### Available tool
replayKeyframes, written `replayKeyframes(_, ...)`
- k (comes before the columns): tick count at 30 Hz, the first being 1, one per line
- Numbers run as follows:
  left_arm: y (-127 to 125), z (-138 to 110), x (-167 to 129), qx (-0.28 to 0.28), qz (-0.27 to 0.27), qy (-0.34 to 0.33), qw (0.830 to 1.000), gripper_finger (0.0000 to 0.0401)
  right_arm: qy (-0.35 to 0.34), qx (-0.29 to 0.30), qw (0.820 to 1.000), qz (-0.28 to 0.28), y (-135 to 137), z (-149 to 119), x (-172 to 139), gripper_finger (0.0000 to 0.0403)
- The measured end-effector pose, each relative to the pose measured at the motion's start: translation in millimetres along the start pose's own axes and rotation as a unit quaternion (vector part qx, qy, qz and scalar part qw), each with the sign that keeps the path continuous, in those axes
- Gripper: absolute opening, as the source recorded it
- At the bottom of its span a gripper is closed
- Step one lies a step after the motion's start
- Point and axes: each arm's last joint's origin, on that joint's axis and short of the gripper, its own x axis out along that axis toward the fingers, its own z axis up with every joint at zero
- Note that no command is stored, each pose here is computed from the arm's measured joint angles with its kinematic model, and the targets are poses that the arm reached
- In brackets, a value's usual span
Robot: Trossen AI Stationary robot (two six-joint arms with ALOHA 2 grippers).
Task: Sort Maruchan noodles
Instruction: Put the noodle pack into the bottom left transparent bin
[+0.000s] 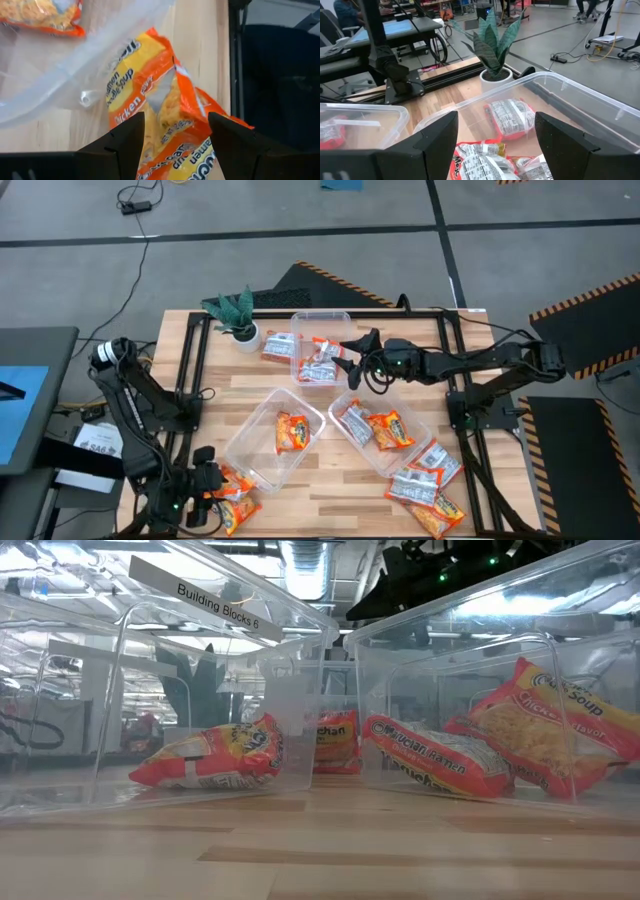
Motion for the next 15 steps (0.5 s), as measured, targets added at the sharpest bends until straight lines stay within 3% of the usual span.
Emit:
replayKeyframes(5, 0.5, -4.9, 10.9, 0.01, 0.019, 0.034, 0.999, 0.0183, 0.0, 0.0, 1.0, -0.002, -1.2, 0.2, 0.3, 0.0286)
replayKeyframes(8, 2.6, -2.1, 13.9, 0.001, 0.015, 0.061, 0.998, 0.013, 0.0, 0.001, 1.0, -0.003, -1.8, 0.3, 0.5, 0.0286)
replayKeyframes(12, 1.7, 5.2, 10.3, -0.007, -0.004, 0.078, 0.997, 0.0023, -0.001, 0.004, 1.0, -0.003, -1.8, 0.4, 0.5, 0.0286)
replayKeyframes(15, -6.9, 15.2, 1.1, 0.009, -0.027, 0.069, 0.997, 0.0009, -0.002, 0.005, 1.0, -0.003, -1.8, 0.6, 0.5, 0.0286)
